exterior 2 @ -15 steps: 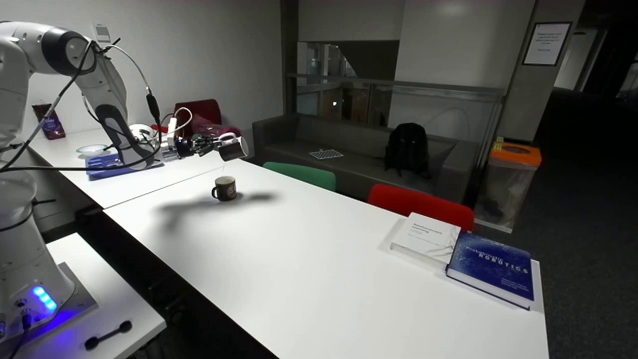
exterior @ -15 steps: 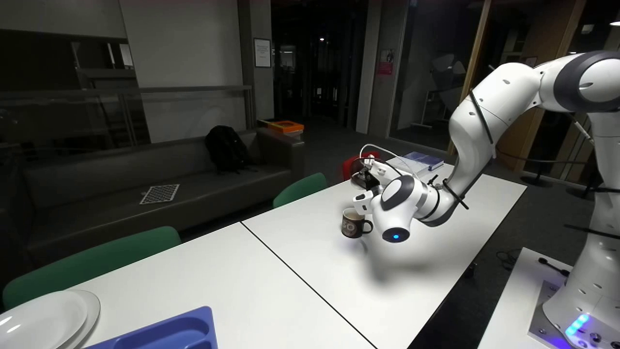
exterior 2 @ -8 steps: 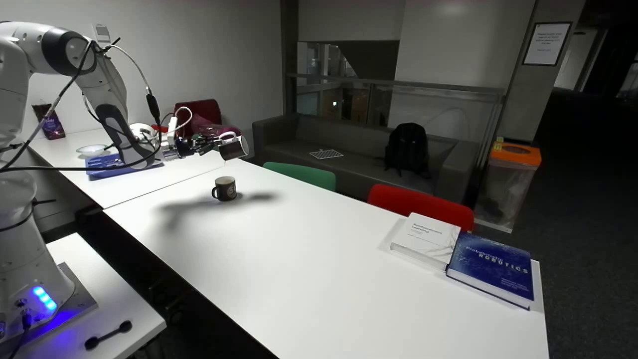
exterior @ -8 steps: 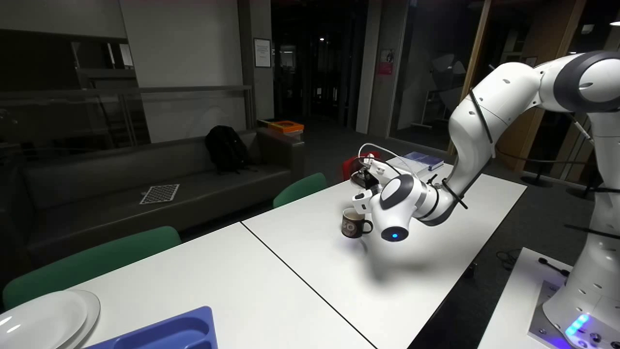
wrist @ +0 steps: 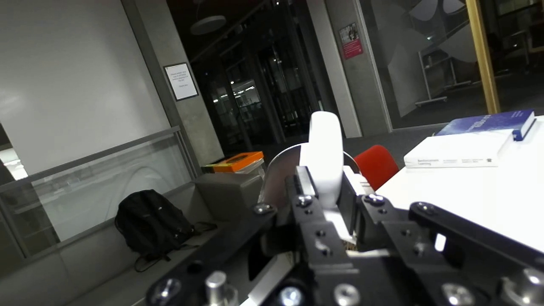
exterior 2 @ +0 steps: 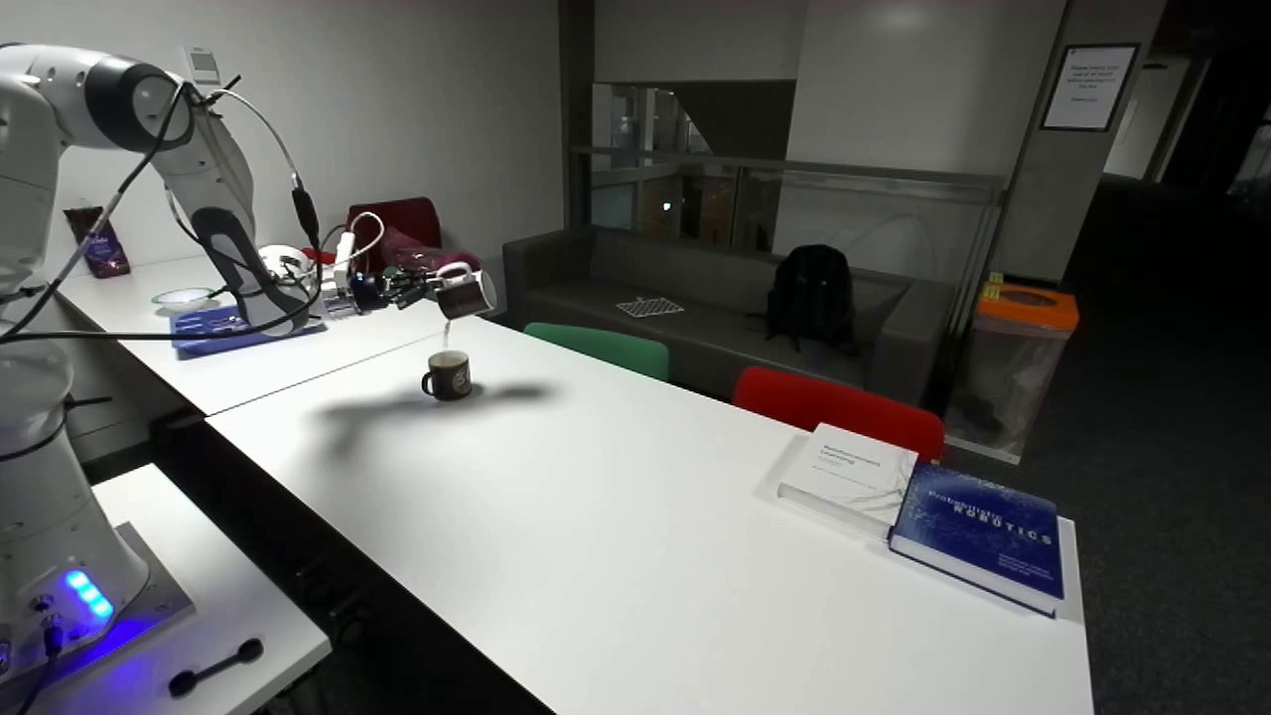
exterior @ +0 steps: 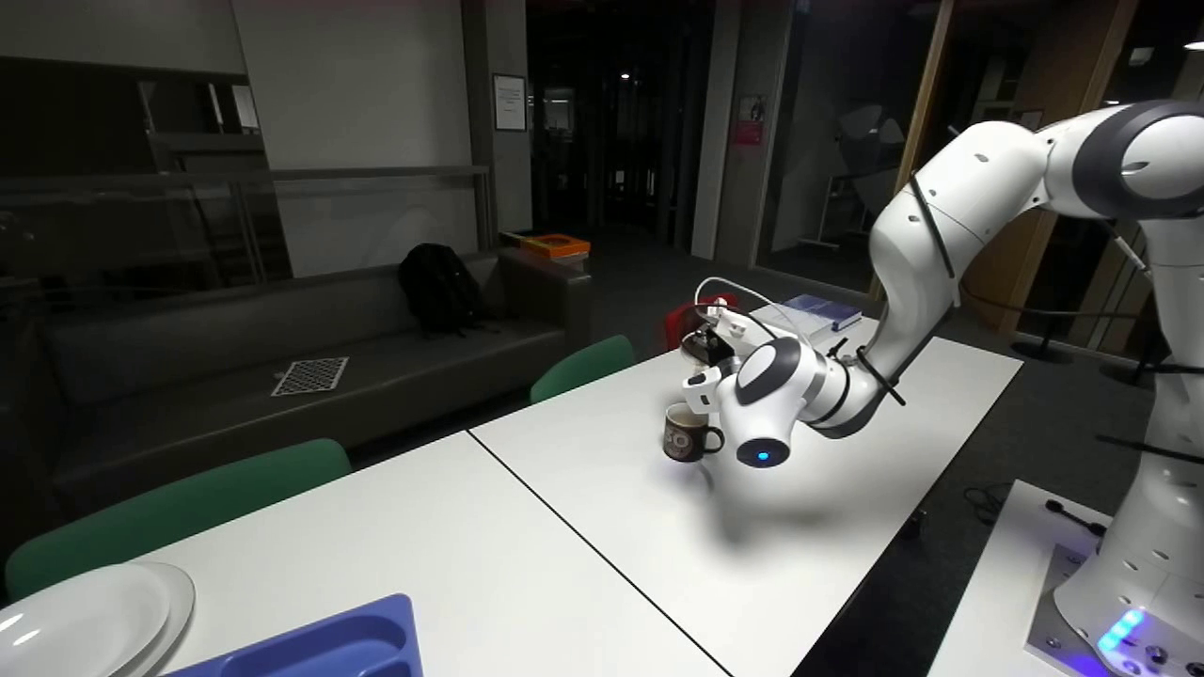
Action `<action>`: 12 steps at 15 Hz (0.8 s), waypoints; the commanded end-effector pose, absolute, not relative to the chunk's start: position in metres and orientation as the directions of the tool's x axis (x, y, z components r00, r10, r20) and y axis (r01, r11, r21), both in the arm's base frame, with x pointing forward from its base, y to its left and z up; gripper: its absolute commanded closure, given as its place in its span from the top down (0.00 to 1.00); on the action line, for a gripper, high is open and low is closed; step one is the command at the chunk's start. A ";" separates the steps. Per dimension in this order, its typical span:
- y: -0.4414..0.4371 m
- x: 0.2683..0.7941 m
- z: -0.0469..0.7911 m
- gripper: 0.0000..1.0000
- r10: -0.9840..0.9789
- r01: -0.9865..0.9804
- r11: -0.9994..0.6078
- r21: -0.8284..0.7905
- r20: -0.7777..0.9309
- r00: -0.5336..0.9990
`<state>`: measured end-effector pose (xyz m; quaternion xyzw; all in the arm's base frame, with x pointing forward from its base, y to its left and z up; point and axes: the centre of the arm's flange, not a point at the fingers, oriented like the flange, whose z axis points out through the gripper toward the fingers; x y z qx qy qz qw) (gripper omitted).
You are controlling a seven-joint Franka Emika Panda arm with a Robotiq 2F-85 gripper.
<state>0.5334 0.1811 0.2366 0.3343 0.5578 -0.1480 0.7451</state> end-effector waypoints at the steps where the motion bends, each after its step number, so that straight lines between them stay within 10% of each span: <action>1: 0.185 0.539 0.253 0.05 0.093 0.616 0.718 0.323 -0.922 0.375; 12: 0.184 0.539 0.255 0.05 0.057 0.639 0.704 0.310 -0.922 0.384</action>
